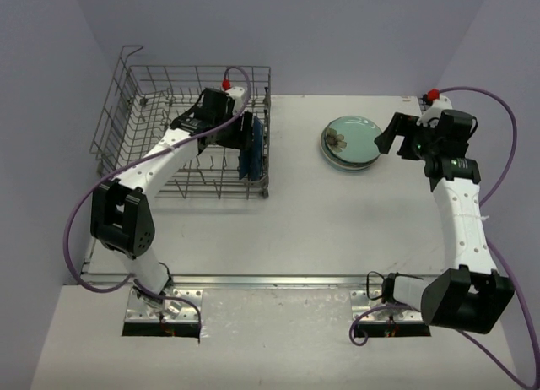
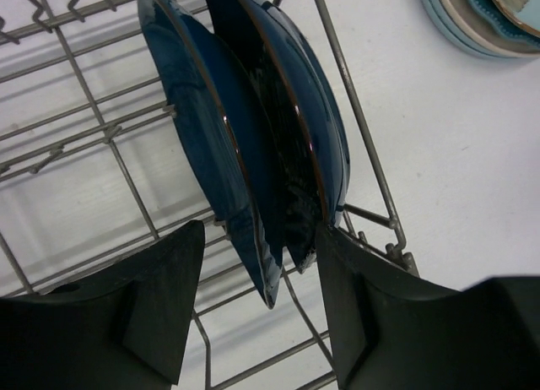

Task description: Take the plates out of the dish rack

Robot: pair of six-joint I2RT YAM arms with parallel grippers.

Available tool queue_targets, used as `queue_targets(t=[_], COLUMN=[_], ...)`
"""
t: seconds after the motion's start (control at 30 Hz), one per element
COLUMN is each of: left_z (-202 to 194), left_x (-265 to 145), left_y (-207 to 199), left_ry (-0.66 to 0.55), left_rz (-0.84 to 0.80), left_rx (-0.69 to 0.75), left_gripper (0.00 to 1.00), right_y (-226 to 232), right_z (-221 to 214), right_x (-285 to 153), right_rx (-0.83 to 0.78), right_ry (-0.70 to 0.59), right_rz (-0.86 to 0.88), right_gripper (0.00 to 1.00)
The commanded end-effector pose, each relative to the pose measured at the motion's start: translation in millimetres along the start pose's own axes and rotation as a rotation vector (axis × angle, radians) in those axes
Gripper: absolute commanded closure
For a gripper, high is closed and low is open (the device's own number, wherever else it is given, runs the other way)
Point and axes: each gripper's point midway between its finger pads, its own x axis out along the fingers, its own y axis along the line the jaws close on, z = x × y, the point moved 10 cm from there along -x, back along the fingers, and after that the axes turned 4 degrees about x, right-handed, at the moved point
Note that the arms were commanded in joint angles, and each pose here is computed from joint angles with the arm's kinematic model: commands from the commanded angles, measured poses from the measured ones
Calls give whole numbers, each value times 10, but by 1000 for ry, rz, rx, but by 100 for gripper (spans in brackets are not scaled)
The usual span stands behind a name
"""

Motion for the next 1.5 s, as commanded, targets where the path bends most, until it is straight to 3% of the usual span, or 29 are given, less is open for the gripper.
queue_targets(t=[0.0,0.23,0.67,0.97,1.03,1.1,1.47], left_z=[173,146,40,-46,-57,-61,51], left_x=[109,214,379,443,432,406,87], left_y=[109,179,233,440,504,551,563], left_ry=[-54,-37,-12,14,10,1,-102], left_rz=[-98,-298,-320,-345,-363,-390,-652], left_rx=[-69,-125,-137,-227,-251,-272,-299], left_gripper=[51,56,65,80,95,100,100], right_y=[133,150,150,162,170,169,187], right_z=[68,14,-30,-35,-35,-36,-32], right_x=[-141,-174,-164,-145,-143,-137,-129], right_rx=[-15,-8,2,19,24,30,50], right_ry=[-46,-29,-12,-3,-1,1,9], right_rz=[86,105,115,132,138,140,157], right_gripper=[1,1,1,1,1,1,1])
